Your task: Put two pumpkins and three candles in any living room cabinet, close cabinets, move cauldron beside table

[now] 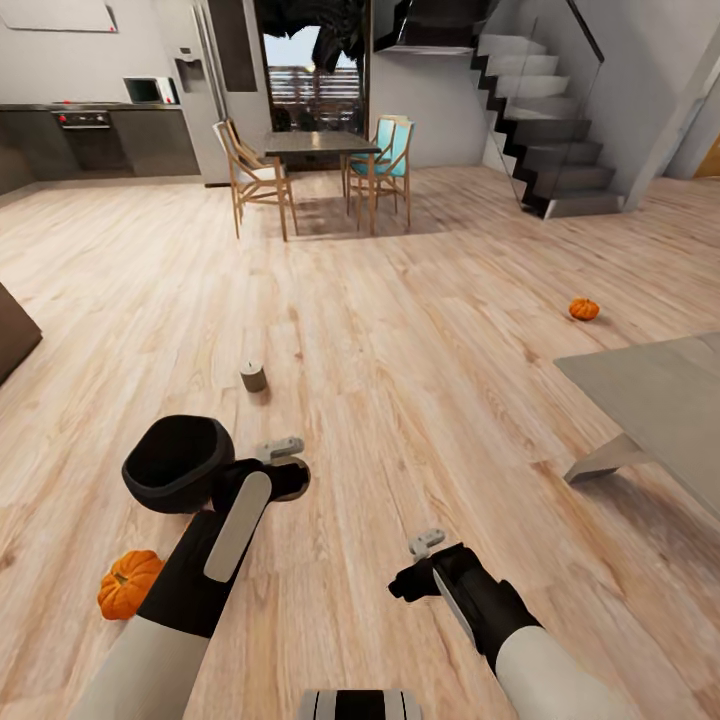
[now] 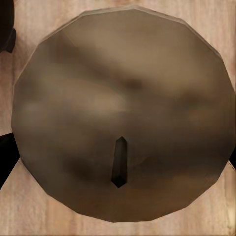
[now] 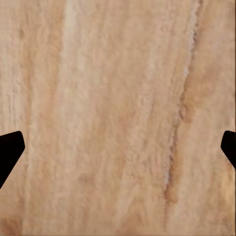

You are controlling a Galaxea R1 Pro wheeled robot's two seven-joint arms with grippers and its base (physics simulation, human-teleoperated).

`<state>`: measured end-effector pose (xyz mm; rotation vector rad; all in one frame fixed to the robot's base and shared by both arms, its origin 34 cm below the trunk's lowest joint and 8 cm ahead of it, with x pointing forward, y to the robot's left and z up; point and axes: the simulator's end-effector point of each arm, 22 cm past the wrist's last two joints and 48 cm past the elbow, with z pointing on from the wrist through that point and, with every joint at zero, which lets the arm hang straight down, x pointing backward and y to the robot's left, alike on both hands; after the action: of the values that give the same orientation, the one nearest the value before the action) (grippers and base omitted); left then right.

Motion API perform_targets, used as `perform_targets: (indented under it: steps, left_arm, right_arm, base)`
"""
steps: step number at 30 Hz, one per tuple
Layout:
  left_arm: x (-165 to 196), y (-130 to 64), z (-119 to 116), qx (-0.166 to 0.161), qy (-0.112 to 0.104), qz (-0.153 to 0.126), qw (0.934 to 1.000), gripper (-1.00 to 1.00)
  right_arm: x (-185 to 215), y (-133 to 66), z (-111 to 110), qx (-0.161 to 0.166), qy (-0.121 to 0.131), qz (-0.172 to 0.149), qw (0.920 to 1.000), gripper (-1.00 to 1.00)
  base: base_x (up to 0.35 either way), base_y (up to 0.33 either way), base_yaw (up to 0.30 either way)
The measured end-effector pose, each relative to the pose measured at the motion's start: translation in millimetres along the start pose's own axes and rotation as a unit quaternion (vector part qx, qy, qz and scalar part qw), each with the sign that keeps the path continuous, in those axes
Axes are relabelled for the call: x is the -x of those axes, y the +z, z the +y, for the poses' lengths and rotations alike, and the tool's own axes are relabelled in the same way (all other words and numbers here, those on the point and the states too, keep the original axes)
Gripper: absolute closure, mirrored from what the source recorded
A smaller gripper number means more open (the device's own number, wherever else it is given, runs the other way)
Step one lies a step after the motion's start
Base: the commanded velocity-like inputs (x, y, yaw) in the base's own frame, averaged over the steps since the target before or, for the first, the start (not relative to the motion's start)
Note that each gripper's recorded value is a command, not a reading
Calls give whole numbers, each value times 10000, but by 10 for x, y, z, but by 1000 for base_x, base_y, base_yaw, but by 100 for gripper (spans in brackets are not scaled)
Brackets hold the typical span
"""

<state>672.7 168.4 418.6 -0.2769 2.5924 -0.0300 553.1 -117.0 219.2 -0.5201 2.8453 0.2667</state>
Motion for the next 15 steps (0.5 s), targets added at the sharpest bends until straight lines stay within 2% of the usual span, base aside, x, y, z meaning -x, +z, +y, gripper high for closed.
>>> perform_targets:
  steps: [2,10,15]
  left_arm:
    - [-21,22,8,16,-14,22,10000,100]
    - [-2,42,16,35,-116,-50,9999,100]
    - [-1,43,16,35,-119,-52,9999,100]
  right_arm:
    - [-79,27,-58,-87,8,74,9999,-100]
    - [-44,49,-105,-154,-34,-97,9998,-100]
    - [-39,48,-105,-155,-37,-109,9998,-100]
  base:
    - [328,-88,0]
    - [328,-60,3]
    - [328,-3,188]
